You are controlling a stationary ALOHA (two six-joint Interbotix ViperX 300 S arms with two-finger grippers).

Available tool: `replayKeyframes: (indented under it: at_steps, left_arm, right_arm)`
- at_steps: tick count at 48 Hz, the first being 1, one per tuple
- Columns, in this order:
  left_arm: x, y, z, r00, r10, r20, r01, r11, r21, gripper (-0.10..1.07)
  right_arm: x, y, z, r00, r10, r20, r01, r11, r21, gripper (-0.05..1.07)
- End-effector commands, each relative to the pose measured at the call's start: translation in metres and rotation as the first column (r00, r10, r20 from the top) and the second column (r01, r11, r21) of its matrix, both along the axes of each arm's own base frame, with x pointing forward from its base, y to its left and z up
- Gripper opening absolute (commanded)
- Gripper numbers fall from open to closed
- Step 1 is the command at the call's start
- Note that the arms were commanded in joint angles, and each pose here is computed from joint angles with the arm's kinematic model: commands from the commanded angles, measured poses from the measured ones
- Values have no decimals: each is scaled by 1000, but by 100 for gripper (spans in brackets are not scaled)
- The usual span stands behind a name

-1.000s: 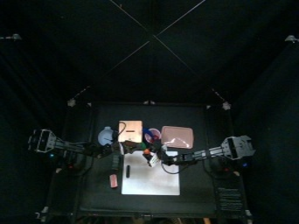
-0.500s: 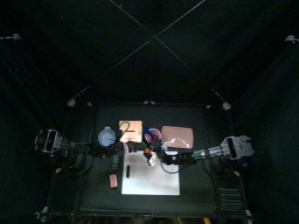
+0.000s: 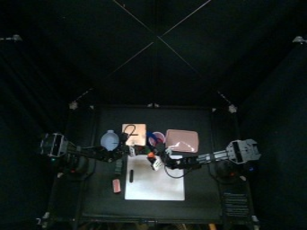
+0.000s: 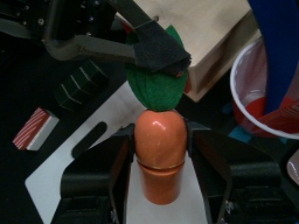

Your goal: Split carrot and put carrot top in bowl

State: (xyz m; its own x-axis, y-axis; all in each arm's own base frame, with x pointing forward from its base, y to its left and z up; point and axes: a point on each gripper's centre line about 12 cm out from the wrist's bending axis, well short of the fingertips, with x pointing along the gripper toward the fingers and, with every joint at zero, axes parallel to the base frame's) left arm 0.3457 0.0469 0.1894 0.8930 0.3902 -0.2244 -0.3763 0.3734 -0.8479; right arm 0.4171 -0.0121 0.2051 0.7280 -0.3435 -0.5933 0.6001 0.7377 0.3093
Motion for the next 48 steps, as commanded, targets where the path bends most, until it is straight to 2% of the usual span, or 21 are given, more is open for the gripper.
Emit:
replayKeyframes:
  at_steps: [1, 7, 11, 23, 28, 37, 48]
  left_arm:
    - [4, 2, 9, 1000, 7, 27, -7, 1000, 3, 46]
    - [3, 2, 9, 1000, 5, 26, -5, 1000, 12, 40]
    - [2, 2, 11, 999, -6, 34, 5, 1000, 28, 40]
    - [-1, 0, 18, 998, -21, 55, 19, 999, 45, 40]
    - [-2, 1, 20, 998, -17, 61, 14, 999, 46, 40]
    - [-4, 2, 22, 997, -10, 74, 6, 999, 49, 40]
    - [-4, 3, 26, 995, 6, 104, -11, 998, 55, 40]
  right_arm:
    - [4, 0, 19, 999, -1, 48, 0, 1000, 2, 48]
    - [4, 1, 18, 999, 0, 47, 0, 1000, 3, 50]
    - [3, 1, 16, 999, -1, 43, 0, 1000, 7, 56]
    - [-9, 0, 6, 999, -35, -1, 35, 999, 7, 91]
    - [-14, 3, 6, 999, -40, -11, 40, 999, -1, 101]
    - [-20, 7, 6, 998, -53, -21, 53, 999, -5, 102]
    - [-6, 10, 2, 999, -39, -21, 38, 999, -18, 102]
